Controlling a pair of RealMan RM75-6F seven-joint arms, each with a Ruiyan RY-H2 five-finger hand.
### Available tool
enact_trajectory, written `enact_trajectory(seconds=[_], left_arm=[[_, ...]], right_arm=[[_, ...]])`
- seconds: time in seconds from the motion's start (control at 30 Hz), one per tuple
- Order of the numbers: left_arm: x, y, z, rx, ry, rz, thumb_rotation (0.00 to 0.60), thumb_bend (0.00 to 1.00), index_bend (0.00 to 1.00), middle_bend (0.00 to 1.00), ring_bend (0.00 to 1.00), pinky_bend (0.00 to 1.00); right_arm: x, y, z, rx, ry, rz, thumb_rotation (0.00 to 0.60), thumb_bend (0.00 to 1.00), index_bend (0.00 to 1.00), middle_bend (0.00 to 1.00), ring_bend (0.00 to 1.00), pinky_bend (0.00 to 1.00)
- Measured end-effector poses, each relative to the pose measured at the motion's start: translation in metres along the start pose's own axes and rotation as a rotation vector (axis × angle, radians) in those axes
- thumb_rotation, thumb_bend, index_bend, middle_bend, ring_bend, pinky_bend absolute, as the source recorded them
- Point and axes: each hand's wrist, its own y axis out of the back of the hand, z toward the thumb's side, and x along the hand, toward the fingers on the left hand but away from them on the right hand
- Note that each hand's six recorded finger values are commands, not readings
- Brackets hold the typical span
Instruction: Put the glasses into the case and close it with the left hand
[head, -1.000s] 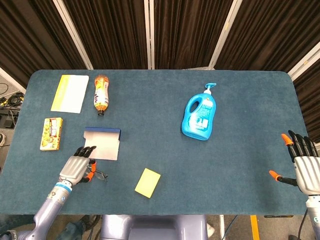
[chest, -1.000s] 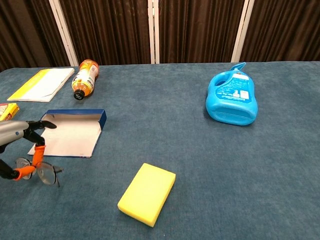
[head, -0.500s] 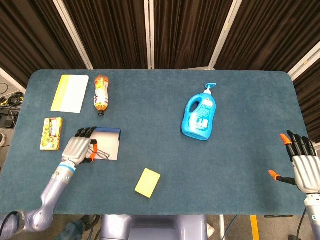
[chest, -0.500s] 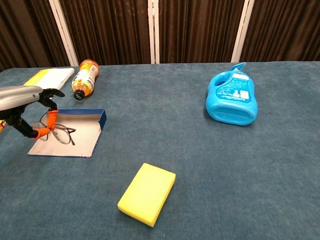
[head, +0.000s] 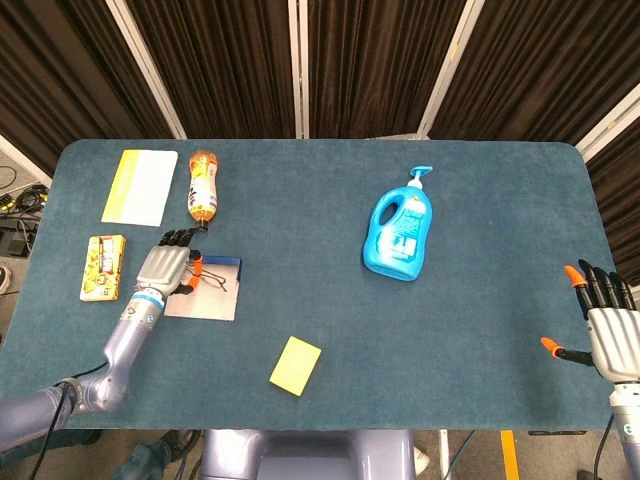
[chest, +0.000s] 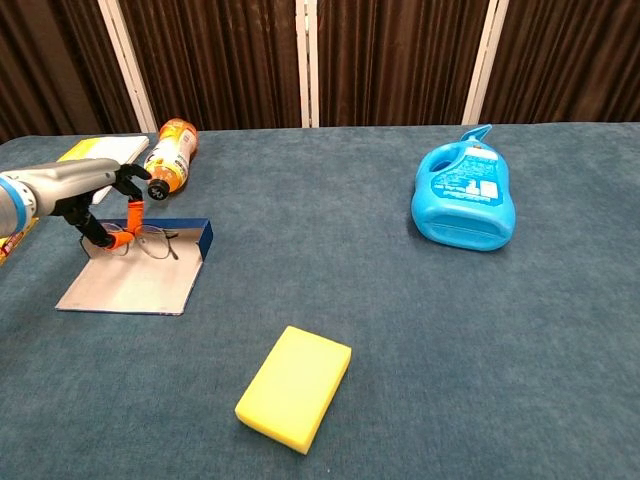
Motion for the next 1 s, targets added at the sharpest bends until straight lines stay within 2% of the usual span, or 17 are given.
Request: enact_trajectory(seconds=[0.17, 0.33, 0.4, 0.5, 0.57, 0.9, 1.0], left_arm=[[0.007, -0.006, 0.009, 0.010, -0.033, -0.007, 0.600, 0.46, 0.58, 0.00, 0.00, 0.00], [0.011, -0.008, 0.009, 0.027, -0.031, -0.002, 0.600, 0.46, 0.57, 0.00, 0.00, 0.00], [0.012, -0.008, 0.008, 0.032, -0.027, 0.003, 0.600, 0.44, 0.47, 0.00, 0.00, 0.00], [0.011, -0.007, 0.007, 0.022, -0.027, 0.003, 0.600, 0.27, 0.06, 0.00, 0.00, 0.00], [0.010, -0.007, 0.007, 0.008, -0.029, 0.006, 0.600, 0.21, 0.00, 0.00, 0.00, 0.00], [-0.009, 0.005, 0.005, -0.022, -0.087, 0.046, 0.600, 0.20, 0.01, 0.00, 0.00, 0.00], [-0.020, 0.007, 0.003, -0.003, -0.111, 0.041, 0.600, 0.24, 0.08, 0.00, 0.00, 0.00]], right_arm=[[0.000, -0.002, -0.001, 0.007, -0.005, 0.005, 0.600, 0.00, 0.00, 0.00, 0.00, 0.00], [-0.001, -0.004, -0.001, 0.012, -0.007, 0.010, 0.600, 0.00, 0.00, 0.00, 0.00, 0.00], [-0.001, -0.004, -0.001, 0.012, -0.007, 0.009, 0.600, 0.00, 0.00, 0.00, 0.00, 0.00], [-0.001, -0.003, -0.001, 0.012, -0.008, 0.008, 0.600, 0.00, 0.00, 0.00, 0.00, 0.00], [-0.001, -0.003, -0.001, 0.012, -0.007, 0.007, 0.600, 0.00, 0.00, 0.00, 0.00, 0.00], [0.001, -0.002, 0.002, 0.007, 0.002, 0.006, 0.600, 0.00, 0.00, 0.00, 0.00, 0.00], [0.001, -0.002, 0.002, 0.006, 0.004, 0.005, 0.600, 0.00, 0.00, 0.00, 0.00, 0.00]])
